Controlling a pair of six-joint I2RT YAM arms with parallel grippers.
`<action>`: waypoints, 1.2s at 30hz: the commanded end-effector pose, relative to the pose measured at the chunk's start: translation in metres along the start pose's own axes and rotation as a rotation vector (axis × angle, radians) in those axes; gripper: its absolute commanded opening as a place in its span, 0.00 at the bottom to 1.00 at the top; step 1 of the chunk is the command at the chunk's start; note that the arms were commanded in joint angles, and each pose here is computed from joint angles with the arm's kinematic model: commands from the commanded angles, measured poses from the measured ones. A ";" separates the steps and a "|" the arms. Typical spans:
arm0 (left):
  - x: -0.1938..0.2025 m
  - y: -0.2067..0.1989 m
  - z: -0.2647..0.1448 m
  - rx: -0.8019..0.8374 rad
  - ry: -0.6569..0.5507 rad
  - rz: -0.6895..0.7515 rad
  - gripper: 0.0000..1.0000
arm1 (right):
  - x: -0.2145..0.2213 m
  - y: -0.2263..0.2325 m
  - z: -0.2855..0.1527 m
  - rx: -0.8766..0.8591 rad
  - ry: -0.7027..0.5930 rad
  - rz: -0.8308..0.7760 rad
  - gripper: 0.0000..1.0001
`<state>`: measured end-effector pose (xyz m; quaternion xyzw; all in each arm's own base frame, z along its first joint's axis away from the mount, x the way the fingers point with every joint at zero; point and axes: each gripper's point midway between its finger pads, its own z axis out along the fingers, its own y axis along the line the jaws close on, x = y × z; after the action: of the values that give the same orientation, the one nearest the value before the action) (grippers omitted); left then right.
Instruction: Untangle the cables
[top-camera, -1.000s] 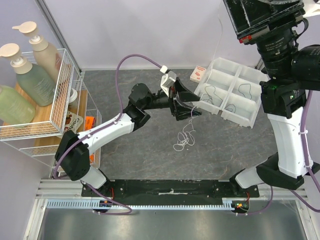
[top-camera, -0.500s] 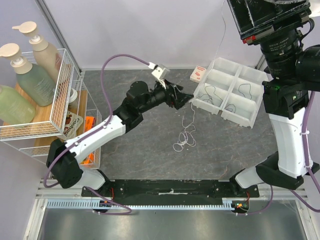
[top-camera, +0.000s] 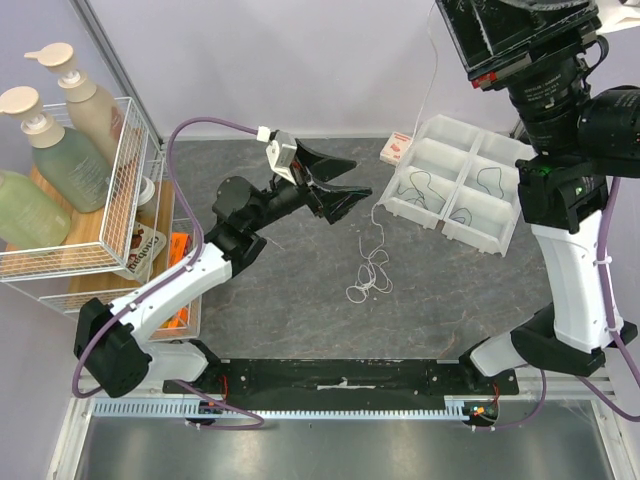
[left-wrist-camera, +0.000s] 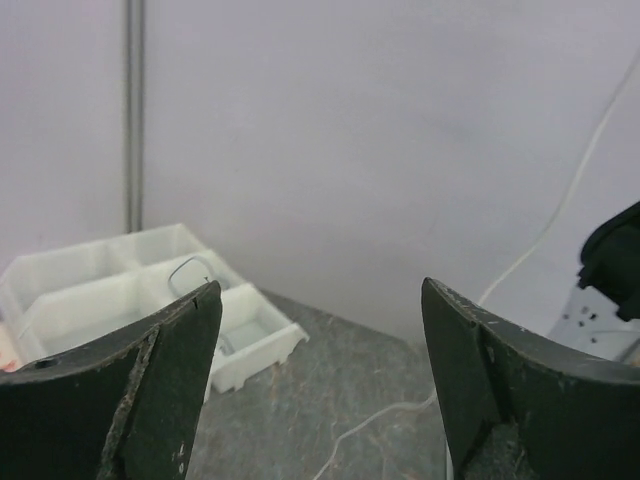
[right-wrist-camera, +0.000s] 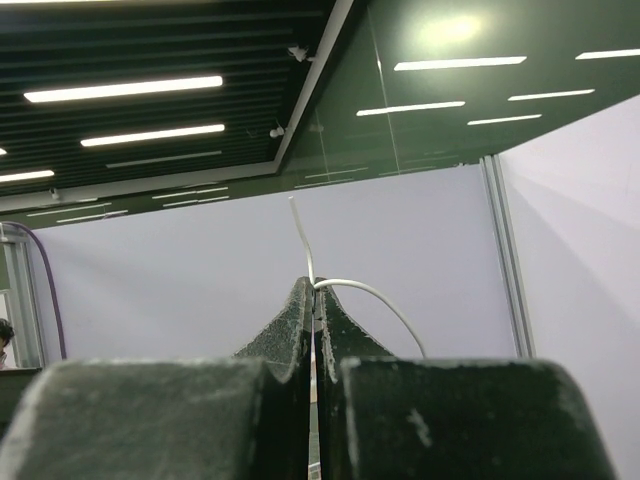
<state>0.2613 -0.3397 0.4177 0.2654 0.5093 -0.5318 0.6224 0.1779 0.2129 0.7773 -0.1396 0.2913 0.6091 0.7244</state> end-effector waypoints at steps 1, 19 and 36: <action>-0.058 -0.053 0.009 0.242 -0.130 0.032 0.87 | -0.002 0.007 -0.004 -0.019 -0.008 -0.005 0.00; -0.009 -0.050 0.059 0.195 0.047 0.037 0.55 | -0.016 0.019 0.002 -0.057 -0.048 0.038 0.00; 0.263 0.072 0.023 -0.032 0.473 -0.094 0.08 | -0.057 0.041 0.008 -0.111 -0.193 0.087 0.00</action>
<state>0.2797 -0.4370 0.1846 0.3518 0.6690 -0.4952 0.4282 0.1584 0.1974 0.8072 -0.1184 0.2326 0.6481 0.7154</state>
